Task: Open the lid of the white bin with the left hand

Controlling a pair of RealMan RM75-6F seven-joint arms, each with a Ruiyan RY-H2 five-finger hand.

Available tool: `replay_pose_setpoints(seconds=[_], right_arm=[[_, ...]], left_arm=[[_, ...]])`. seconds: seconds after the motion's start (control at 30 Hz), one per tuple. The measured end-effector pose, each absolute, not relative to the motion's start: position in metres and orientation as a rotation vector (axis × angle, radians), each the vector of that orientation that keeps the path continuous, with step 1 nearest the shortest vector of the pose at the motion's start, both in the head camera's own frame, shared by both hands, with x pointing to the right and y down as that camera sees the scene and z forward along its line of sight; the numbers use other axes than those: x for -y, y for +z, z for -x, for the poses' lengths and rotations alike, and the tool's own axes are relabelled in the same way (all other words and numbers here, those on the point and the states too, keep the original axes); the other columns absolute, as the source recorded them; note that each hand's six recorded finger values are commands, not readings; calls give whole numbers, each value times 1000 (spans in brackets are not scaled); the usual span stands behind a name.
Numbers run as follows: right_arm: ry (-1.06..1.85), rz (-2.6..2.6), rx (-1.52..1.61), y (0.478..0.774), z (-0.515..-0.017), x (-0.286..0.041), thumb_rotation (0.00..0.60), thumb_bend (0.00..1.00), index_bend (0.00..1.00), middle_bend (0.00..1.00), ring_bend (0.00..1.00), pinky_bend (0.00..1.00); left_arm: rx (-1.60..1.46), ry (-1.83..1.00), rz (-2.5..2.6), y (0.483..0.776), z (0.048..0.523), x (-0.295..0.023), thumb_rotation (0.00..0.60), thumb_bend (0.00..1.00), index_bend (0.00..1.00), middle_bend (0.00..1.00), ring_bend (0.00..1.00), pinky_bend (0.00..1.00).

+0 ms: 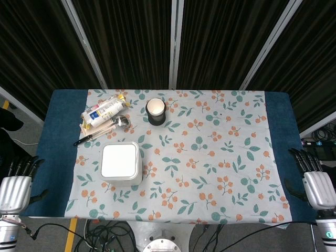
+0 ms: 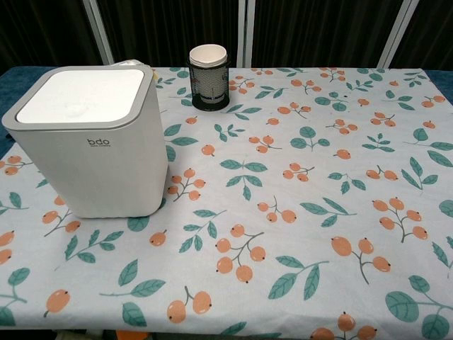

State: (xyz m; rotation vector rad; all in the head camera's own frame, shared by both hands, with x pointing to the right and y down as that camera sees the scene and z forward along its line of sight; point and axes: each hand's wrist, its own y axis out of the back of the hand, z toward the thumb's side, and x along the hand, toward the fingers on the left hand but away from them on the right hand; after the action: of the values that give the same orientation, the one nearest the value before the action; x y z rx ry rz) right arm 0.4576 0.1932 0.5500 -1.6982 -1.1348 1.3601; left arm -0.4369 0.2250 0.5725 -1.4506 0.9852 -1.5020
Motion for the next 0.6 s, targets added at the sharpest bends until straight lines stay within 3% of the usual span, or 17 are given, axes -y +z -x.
replay_pose_setpoints(seconds=[0.37,0.6], right_arm=[[1377,1708,1138,553,-461,-195,600,320,52,65,0,0],[1402,1725,1121,558,-461,-196,600,321,52,61,0,0]], left_arm=[[-974,-1466,1453,570,431,-220,600,0,188,133,94,0],[-956,-1253,1579,564,400,-206,600,0,188,133,94,0]])
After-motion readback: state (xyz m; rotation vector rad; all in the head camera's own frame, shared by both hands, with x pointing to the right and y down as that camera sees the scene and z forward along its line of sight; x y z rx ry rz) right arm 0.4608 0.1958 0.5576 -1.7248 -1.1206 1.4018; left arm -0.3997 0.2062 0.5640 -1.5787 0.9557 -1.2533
